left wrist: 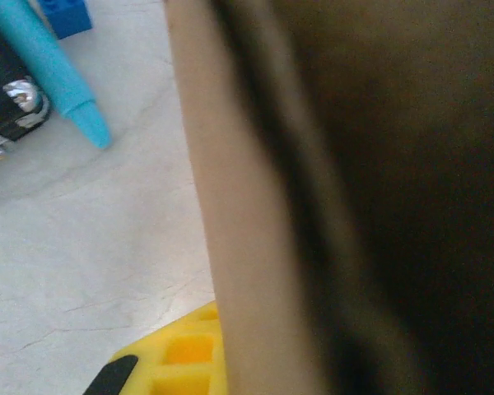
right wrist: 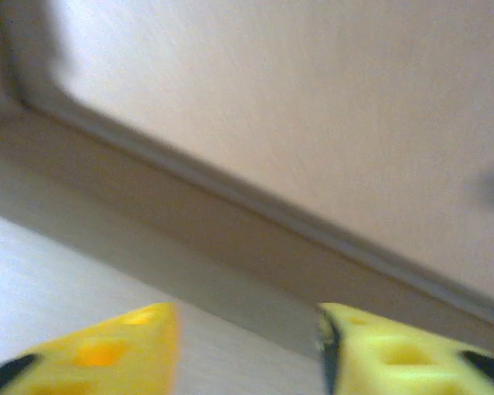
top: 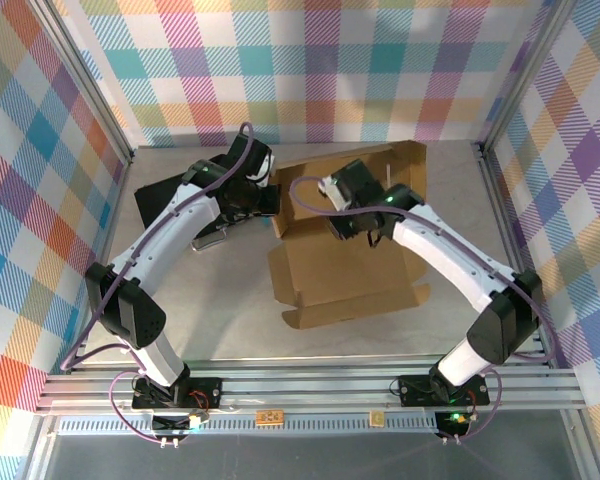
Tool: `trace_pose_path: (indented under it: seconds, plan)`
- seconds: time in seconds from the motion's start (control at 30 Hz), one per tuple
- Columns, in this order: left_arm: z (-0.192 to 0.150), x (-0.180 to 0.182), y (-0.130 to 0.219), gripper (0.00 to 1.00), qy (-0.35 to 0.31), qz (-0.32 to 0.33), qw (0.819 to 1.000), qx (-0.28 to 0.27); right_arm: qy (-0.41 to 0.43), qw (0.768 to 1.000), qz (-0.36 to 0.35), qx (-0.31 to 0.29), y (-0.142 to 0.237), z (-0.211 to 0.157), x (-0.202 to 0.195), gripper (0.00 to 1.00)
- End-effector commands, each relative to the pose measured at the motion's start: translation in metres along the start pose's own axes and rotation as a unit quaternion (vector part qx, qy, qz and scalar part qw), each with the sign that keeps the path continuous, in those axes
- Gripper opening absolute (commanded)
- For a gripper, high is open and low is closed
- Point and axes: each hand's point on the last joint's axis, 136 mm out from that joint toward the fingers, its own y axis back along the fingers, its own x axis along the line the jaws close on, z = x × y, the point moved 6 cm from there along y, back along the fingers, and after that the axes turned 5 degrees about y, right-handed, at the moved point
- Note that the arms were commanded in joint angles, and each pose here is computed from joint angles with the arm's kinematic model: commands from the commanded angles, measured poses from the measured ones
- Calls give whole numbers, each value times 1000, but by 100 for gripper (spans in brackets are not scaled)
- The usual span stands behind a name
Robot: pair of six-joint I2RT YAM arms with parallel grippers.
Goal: Fold the paper box
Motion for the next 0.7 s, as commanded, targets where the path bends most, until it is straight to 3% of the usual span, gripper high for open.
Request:
trace_pose_path:
  seconds: [0.0,0.07,0.13,0.33,0.53,0.6,0.67]
  plan:
    - [5,-2,1,0,2,-44,999,2,-91,980,91,-153,86,38,-39,60]
    - [6,0,1,0,1,-48,999,3,-144,960,108,-213,118,42,-69,65]
    - [7,2,3,0,1,-50,999,3,-189,949,74,-241,134,37,-98,71]
    - [8,1,2,0,2,-56,998,7,-304,931,-55,-196,105,-11,-161,72]
    - [7,1,4,0,1,-56,998,10,-297,937,-115,-144,74,-36,-177,71]
    - [6,2,5,0,1,-58,998,14,-327,925,-100,-163,79,-44,-187,71]
    - [6,4,4,0,4,-65,998,21,-368,902,-20,-226,88,-49,-200,71]
